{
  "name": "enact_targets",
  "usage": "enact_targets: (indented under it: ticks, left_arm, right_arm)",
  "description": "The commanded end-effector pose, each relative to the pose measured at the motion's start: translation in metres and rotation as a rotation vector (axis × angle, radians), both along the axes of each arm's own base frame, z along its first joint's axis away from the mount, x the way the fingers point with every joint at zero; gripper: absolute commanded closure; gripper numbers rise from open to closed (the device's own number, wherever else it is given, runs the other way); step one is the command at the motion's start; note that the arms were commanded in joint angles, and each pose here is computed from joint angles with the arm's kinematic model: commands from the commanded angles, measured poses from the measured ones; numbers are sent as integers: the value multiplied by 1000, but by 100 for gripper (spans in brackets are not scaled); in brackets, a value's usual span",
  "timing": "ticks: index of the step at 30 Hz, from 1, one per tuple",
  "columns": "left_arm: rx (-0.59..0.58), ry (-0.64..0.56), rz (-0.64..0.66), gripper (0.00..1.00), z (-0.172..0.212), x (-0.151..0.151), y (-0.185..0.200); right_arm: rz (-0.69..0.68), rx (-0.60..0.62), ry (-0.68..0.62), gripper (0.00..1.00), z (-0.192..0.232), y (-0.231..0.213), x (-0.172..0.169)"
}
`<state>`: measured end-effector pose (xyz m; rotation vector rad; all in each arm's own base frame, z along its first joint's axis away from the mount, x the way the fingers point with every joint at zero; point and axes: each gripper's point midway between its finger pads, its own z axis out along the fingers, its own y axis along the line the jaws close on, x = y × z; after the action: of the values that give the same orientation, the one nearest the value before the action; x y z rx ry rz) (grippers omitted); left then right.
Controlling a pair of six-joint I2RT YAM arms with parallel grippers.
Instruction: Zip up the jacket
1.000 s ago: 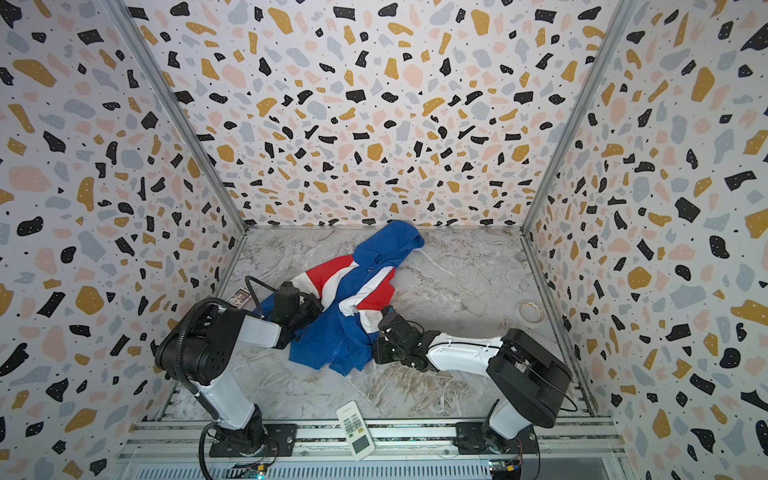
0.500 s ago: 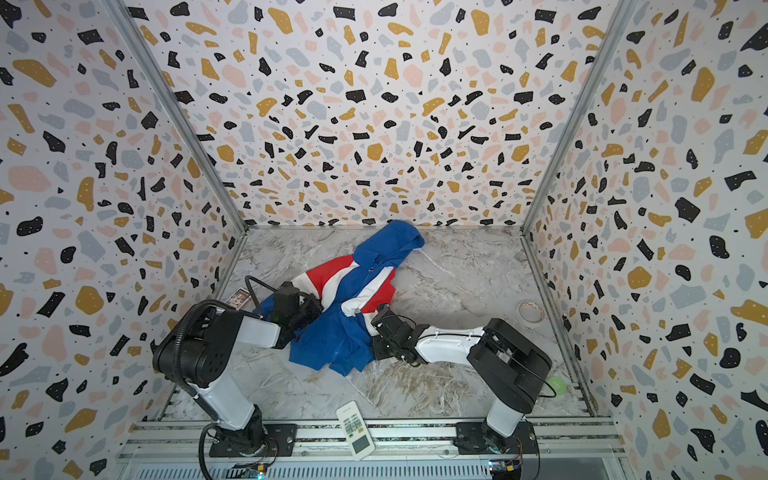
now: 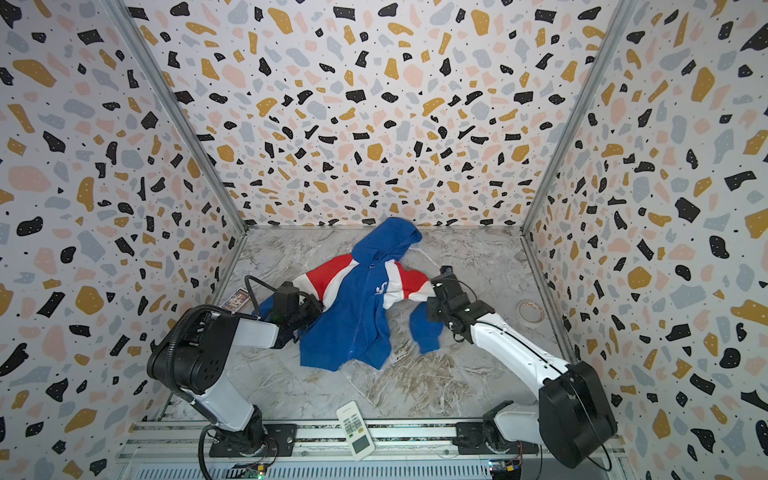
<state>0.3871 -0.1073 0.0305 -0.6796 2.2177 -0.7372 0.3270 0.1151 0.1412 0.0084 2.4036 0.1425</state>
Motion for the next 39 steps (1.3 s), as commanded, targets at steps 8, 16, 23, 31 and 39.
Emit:
enact_targets:
  ticks: [8,16,23,31,39]
  left_arm:
    - [128,-58,22,100,35,11,15]
    - [255,-62,61,100,59,32,36]
    - [331,-21,63,100,49,57,45]
    - [283,-47,12,43,54,39,37]
    - [206,-59,-12,40,70,-25,35]
  right_arm:
    - [-121,-165,-62,100,23,-95,55]
    - [-129,-300,-248,100,82,-103,108]
    - [-19,-339,-151,59,47,-69,133]
    - [119,95,0,46,14,-5,60]
    - [458,32,45,52,-6,102,-47]
